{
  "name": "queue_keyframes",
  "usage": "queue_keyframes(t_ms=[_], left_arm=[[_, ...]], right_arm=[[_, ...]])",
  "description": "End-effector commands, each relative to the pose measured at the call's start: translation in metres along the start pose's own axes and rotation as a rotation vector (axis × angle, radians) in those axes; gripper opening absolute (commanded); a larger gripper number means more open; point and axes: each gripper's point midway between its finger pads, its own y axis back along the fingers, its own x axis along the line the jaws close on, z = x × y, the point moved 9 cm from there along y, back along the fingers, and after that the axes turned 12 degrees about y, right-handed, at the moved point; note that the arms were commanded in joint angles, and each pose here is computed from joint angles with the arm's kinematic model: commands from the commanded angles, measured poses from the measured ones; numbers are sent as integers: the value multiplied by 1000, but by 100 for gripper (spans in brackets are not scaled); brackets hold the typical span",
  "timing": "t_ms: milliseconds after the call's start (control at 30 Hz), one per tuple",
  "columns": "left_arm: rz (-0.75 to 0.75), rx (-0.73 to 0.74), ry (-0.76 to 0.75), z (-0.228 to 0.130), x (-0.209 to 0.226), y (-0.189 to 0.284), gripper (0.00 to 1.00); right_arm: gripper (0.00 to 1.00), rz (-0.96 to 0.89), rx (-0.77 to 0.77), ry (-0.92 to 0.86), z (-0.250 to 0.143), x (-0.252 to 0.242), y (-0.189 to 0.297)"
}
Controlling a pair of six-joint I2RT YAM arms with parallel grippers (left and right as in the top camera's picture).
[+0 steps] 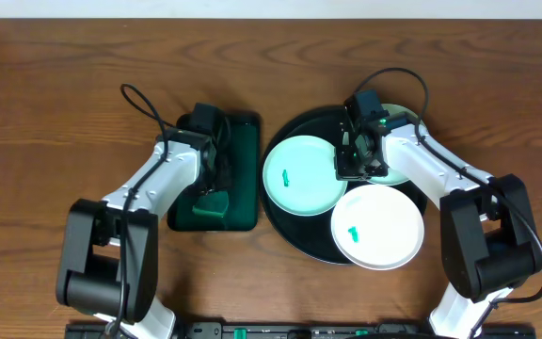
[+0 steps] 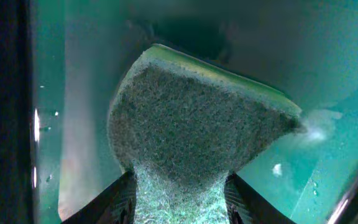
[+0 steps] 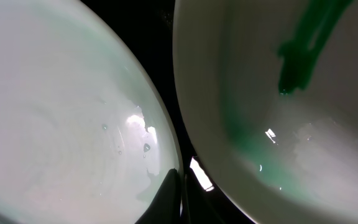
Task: Clean dirty plates on tray and stack at the side
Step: 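Lower left gripper onto the green sponge and close on it, then lift the green sponge with the left gripper out of the tray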
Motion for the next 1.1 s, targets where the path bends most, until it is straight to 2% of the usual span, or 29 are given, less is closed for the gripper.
queue_keyframes(t_ms=[0,167,300,467,733,867,1000,1067], left_arm=[[42,16,6,-3,4,-10,47],[47,22,6,-3,4,-12,39],[48,24,5,-4,4,-12,38],[50,27,5,-5,5,-14,37],[49,26,5,-5,5,-14,37],[49,26,5,-5,5,-14,36],[47,23,5,-5,5,-14,36],[47,23,5,-5,5,-14,36]], right_arm=[[1,16,9,10,-2,3,-2],[1,17,9,12,-2,4,-2],[1,16,8,12,-2,4,-2],[11,17,3,12,-1,4,-2],[16,-2,1,12,-2,2,-3],[13,0,-9,13,-3,1,-8],[1,0,-12,-13,-5,1,-12],[1,1,-13,-13,-5,1,-11]])
